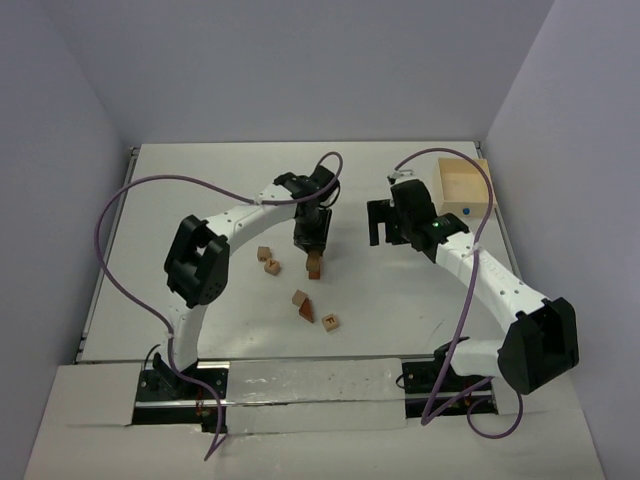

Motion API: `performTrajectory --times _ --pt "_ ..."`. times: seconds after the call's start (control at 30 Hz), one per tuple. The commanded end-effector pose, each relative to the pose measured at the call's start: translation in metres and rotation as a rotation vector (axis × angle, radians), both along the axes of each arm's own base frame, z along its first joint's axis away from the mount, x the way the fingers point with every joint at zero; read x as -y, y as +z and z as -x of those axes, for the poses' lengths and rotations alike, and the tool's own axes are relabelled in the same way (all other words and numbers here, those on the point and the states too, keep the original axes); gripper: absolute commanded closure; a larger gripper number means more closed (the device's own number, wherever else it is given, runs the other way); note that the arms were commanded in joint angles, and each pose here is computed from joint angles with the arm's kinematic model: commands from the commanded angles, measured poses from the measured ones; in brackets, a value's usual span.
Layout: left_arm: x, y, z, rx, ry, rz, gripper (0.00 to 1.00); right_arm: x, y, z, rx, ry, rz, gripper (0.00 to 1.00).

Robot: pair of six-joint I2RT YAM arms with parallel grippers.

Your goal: Build the wood block tower

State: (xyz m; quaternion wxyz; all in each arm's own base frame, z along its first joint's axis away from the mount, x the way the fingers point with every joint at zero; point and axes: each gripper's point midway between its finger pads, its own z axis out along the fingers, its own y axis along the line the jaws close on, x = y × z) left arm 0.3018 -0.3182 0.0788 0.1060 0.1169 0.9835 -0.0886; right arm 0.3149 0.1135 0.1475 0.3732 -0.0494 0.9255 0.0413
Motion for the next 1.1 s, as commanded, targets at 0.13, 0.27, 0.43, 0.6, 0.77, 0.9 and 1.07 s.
performTrajectory --times 0.13,0.27,0.43,0.6,0.77,0.9,1.07 --pt "0.01 0.006 -0.004 0.035 0.027 -0.008 1.0 0.028 0.021 -0.018 0.05 -0.134 -0.044 0.0" --pt "0.008 0.003 -0.008 0.049 0.043 -0.03 1.0 0.035 0.019 -0.018 0.036 -0.155 -0.071 0.0" --pt "0.009 -0.002 -0.009 0.046 0.046 -0.041 1.0 0.037 0.017 -0.019 0.025 -0.159 -0.081 0.0" --pt "0.009 -0.008 -0.013 0.037 0.056 -0.055 1.0 0.036 0.016 -0.019 0.019 -0.154 -0.088 0.0" --pt "0.012 -0.011 -0.014 0.023 0.051 -0.05 1.0 0.036 0.015 -0.018 0.014 -0.147 -0.094 0.0" --pt "0.01 -0.014 -0.016 0.014 0.058 -0.048 1.0 0.034 0.014 -0.017 0.014 -0.14 -0.098 0.0" --pt "0.002 -0.018 -0.024 -0.003 0.083 -0.045 1.0 0.033 0.012 -0.018 0.005 -0.133 -0.103 0.0"
